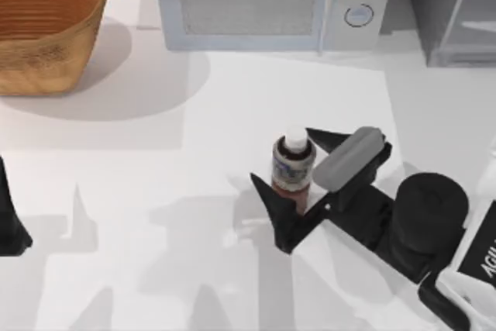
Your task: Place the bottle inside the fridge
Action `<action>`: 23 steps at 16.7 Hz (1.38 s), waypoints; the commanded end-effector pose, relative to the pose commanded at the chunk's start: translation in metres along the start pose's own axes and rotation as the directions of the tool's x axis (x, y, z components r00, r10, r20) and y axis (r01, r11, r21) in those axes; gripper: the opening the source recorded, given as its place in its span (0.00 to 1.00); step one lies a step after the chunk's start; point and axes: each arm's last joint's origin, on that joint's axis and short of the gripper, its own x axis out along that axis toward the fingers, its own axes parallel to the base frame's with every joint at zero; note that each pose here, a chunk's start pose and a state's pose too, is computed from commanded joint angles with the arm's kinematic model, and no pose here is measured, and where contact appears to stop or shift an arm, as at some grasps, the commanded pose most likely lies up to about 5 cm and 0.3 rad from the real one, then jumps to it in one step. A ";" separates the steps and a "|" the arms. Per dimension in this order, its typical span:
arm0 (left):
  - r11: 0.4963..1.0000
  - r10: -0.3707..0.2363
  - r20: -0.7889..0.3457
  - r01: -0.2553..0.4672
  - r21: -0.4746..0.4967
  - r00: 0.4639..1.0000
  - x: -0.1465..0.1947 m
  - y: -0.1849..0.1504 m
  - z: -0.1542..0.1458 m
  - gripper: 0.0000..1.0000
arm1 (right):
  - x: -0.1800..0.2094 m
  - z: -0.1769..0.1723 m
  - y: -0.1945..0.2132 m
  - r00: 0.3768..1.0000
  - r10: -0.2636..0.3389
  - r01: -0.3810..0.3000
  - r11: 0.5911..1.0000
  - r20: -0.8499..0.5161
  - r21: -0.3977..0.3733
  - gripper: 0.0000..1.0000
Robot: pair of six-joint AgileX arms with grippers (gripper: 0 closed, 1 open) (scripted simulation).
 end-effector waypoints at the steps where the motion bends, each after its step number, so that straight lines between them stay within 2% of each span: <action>1: 1.000 0.000 0.000 0.000 0.000 1.000 0.000 0.000 0.000 1.00 | 0.001 0.000 0.000 1.000 0.000 0.000 1.000 0.000 0.000 1.00; 4: 1.000 0.000 0.000 0.000 0.000 1.000 0.000 0.000 0.000 1.00 | 0.001 0.000 0.000 1.000 0.000 0.000 1.000 0.000 0.000 1.00; 17: 1.000 0.000 0.000 0.000 0.000 1.000 0.000 0.000 0.000 1.00 | 0.001 0.000 0.000 1.000 0.000 0.000 1.000 0.000 0.000 0.03; 23: 1.000 0.000 0.000 0.000 0.000 1.000 0.000 0.000 0.000 1.00 | 0.001 0.000 0.000 1.000 0.000 0.000 1.000 0.000 0.000 0.01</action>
